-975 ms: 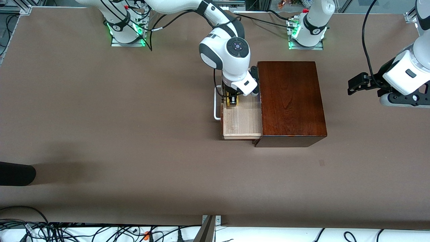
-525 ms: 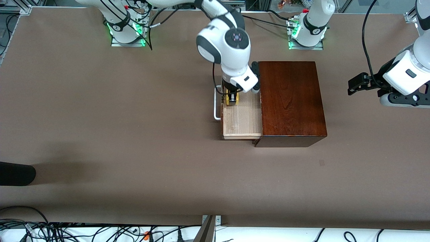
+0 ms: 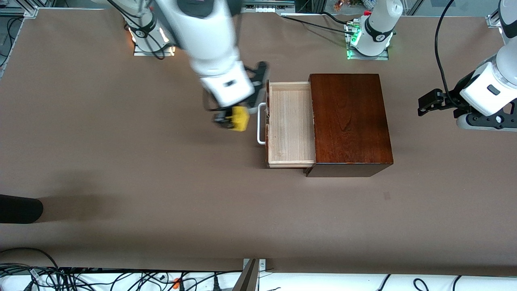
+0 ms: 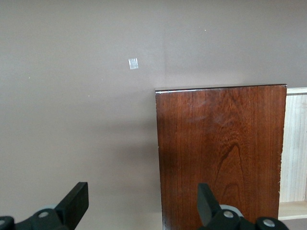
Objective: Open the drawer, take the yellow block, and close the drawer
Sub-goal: 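Lift the yellow cube out with the right gripper while the left gripper returns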
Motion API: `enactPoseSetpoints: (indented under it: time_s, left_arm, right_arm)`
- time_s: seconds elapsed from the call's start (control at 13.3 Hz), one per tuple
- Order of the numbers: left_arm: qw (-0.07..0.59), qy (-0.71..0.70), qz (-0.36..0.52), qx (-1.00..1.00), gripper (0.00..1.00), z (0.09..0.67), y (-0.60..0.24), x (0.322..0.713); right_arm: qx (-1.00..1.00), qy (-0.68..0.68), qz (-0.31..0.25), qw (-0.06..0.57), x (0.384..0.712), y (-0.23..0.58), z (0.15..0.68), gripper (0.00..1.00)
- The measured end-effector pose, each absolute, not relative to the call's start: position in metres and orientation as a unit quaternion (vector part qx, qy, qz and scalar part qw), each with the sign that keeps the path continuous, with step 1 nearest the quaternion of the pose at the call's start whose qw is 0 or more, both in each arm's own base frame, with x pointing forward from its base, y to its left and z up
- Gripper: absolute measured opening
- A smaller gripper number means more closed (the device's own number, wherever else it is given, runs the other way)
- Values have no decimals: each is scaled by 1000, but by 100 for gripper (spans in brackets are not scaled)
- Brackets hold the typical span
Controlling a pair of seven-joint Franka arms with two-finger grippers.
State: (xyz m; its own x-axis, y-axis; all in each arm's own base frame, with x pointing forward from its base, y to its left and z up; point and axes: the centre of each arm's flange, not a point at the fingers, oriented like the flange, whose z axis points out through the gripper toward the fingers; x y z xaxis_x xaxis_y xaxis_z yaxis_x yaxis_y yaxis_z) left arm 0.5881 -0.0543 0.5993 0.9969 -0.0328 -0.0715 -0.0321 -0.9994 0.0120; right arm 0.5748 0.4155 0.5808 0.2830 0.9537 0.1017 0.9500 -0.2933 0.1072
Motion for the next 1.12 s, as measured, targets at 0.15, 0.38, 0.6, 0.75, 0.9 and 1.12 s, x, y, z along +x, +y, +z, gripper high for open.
enactPoseSetpoints:
  time_s: [0.15,0.38,0.6,0.75,0.9,1.12]
  left_arm:
    - [7,-34,-36,999,100,599,-72,586]
    - [13,-104,-41,994,100,595,-149,573]
    - [27,-178,-39,983,100,574,-234,563]
    - [43,-232,-28,971,100,554,-293,555]
    - [60,-334,-27,940,100,532,-363,532]
    - [73,-456,-37,886,100,504,-435,499]
  right_arm:
    - [826,557,80,17,599,356,606,56]
    - [860,505,68,15,633,276,609,56]
    - [886,461,46,8,655,217,587,56]
    - [908,417,34,4,659,177,565,56]
    - [926,377,21,-1,657,127,537,56]
    - [949,315,2,-10,637,84,484,56]
